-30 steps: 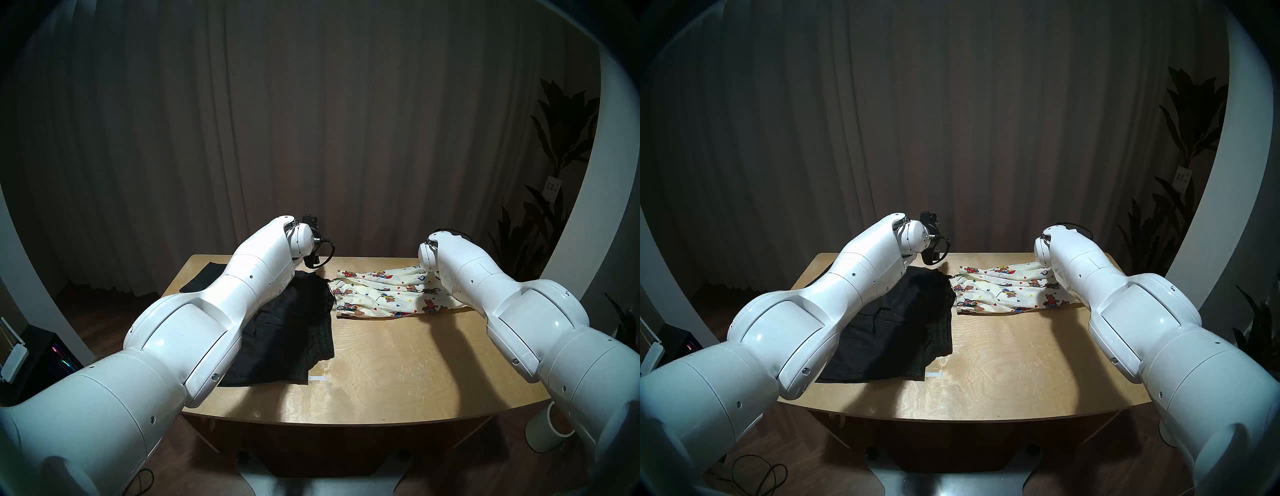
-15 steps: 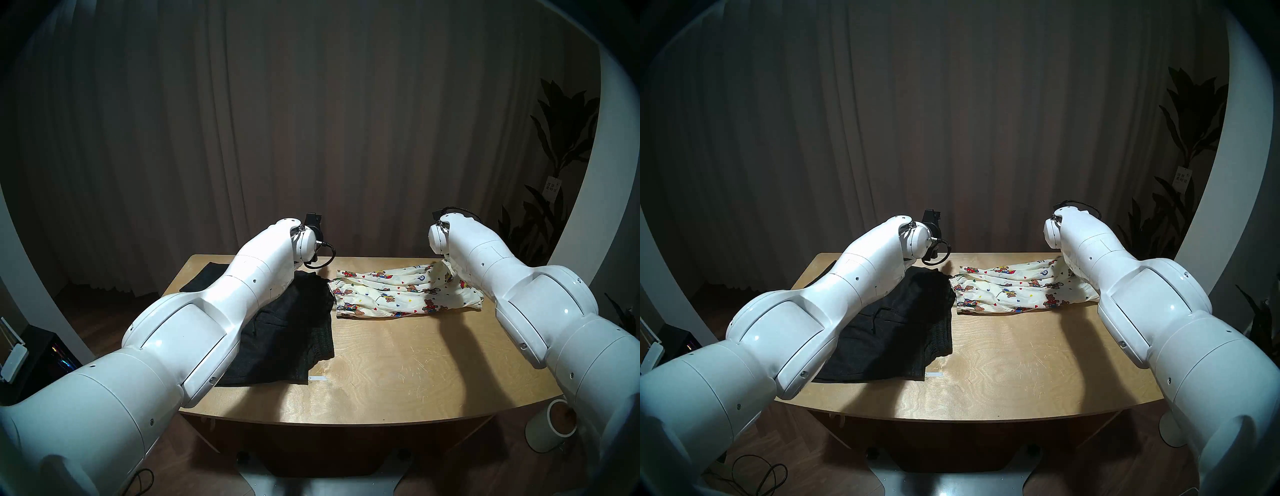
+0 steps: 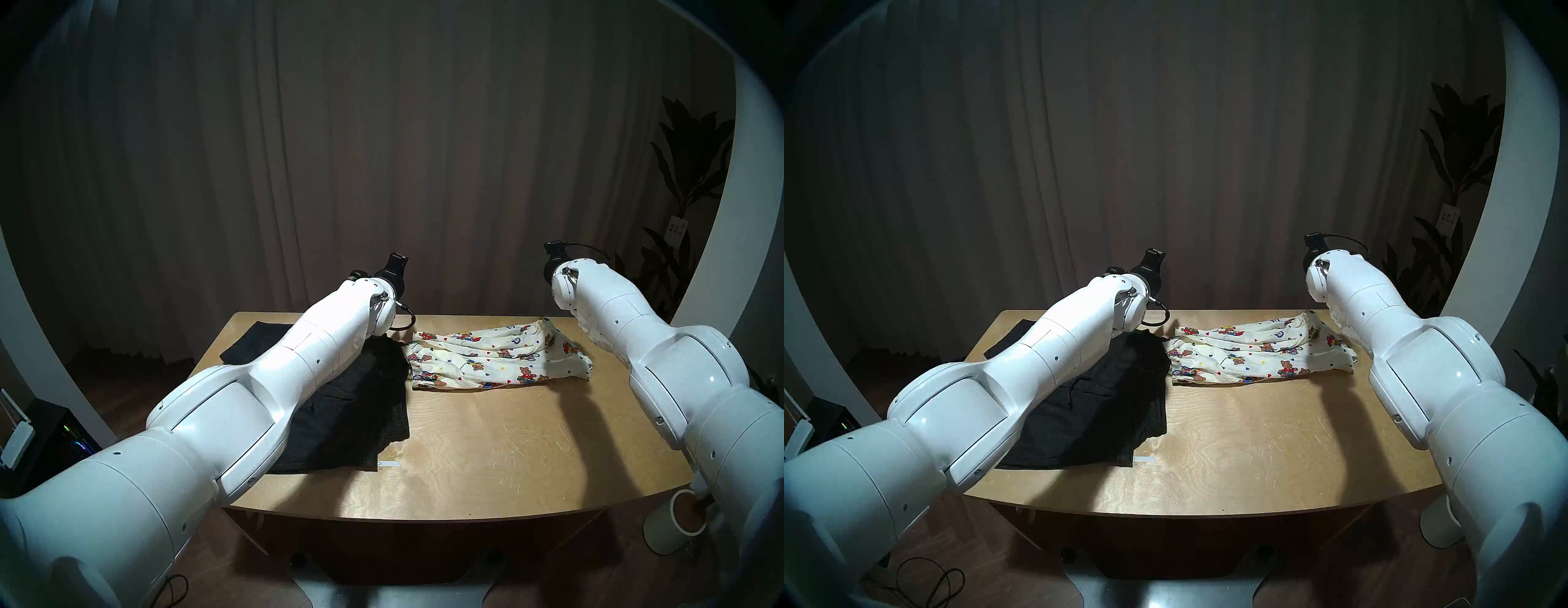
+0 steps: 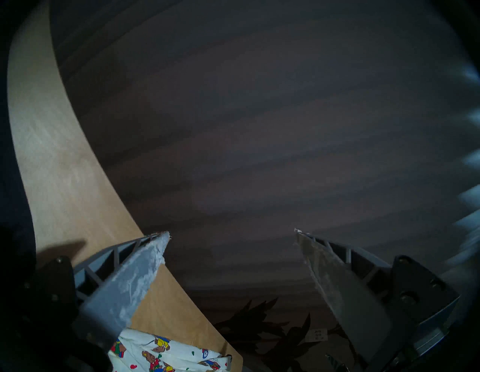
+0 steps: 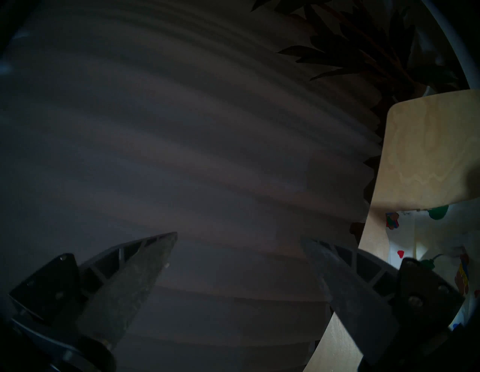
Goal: Fold pants twice and stack them
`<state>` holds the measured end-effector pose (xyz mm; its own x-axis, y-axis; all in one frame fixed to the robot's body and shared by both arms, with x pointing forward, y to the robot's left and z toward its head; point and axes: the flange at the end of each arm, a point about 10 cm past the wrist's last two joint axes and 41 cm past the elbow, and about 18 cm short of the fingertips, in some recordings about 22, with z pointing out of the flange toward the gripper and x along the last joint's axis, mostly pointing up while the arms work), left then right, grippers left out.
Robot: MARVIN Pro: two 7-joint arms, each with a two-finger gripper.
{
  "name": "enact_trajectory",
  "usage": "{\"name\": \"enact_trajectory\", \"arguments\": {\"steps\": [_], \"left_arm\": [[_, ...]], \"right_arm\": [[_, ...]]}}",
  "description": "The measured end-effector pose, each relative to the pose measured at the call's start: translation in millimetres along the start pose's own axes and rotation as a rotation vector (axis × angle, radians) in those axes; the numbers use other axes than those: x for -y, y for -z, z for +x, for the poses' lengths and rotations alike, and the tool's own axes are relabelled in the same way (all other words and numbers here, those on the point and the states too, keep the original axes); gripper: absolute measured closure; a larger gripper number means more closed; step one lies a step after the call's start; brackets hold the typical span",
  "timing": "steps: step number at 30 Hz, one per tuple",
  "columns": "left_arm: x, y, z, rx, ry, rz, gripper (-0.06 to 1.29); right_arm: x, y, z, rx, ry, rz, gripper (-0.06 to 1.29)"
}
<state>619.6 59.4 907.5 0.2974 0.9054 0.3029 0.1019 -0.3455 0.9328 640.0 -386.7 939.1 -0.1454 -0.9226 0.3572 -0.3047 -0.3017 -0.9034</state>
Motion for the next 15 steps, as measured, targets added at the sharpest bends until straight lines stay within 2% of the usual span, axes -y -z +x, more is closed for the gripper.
{"name": "enact_trajectory", "arguments": {"steps": [7,15], "left_arm": [[2.3,7.8,17.5,-0.052,-0.08,-0.1,0.0],[6.5,19.6,36.9,-0.075,-0.083,-0.178,0.0]], "right_arm": [[-37,4.4,18.7,0.043,0.037,0.022,0.0],[-81,12.7,40.1,0.062,0.045,0.005,0.0]]}}
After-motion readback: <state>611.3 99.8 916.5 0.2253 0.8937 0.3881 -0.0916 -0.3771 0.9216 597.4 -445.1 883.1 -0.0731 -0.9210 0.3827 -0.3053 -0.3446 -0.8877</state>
